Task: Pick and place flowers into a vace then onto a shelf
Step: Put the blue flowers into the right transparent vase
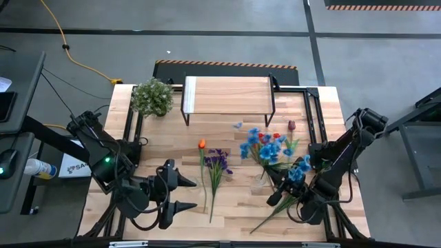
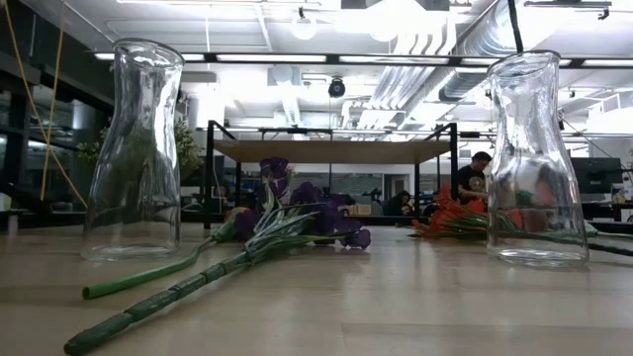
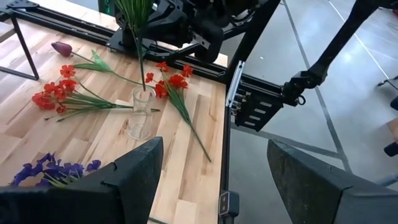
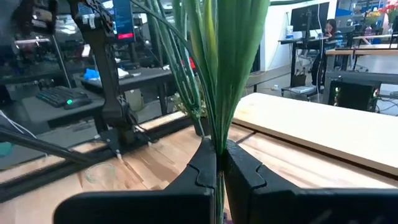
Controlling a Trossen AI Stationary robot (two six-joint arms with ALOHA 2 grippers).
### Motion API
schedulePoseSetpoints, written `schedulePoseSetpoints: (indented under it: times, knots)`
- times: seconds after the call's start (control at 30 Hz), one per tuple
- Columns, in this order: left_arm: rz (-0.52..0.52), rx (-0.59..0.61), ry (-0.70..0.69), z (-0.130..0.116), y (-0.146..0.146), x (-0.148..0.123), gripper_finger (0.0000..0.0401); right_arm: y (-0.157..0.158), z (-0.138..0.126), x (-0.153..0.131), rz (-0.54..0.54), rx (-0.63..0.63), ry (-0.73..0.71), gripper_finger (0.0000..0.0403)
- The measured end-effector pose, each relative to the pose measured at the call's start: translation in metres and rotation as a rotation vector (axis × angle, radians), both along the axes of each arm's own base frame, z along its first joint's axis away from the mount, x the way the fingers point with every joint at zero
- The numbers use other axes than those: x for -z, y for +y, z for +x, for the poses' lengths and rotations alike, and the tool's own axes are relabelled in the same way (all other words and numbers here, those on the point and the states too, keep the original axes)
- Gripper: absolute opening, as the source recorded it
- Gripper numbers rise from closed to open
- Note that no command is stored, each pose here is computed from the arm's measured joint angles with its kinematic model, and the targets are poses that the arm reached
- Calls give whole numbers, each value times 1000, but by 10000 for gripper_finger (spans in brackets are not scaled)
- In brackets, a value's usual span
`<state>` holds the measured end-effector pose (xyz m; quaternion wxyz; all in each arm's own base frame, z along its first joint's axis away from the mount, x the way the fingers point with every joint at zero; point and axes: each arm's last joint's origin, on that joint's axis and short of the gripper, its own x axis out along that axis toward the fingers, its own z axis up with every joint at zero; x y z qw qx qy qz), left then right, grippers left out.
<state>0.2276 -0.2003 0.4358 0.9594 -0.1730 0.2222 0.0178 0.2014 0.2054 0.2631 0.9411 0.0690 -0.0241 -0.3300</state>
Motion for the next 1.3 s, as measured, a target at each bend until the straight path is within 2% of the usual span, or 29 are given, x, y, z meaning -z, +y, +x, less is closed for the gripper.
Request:
schedulePoseSetpoints:
  times: [0.87,1.3]
  knots:
    - [17,-38,-17,0,1,0,319,0,0,2,17,-10,-7,2]
    - [18,-40,-18,0,1,0,319,7,7,17,4,-24,18,2]
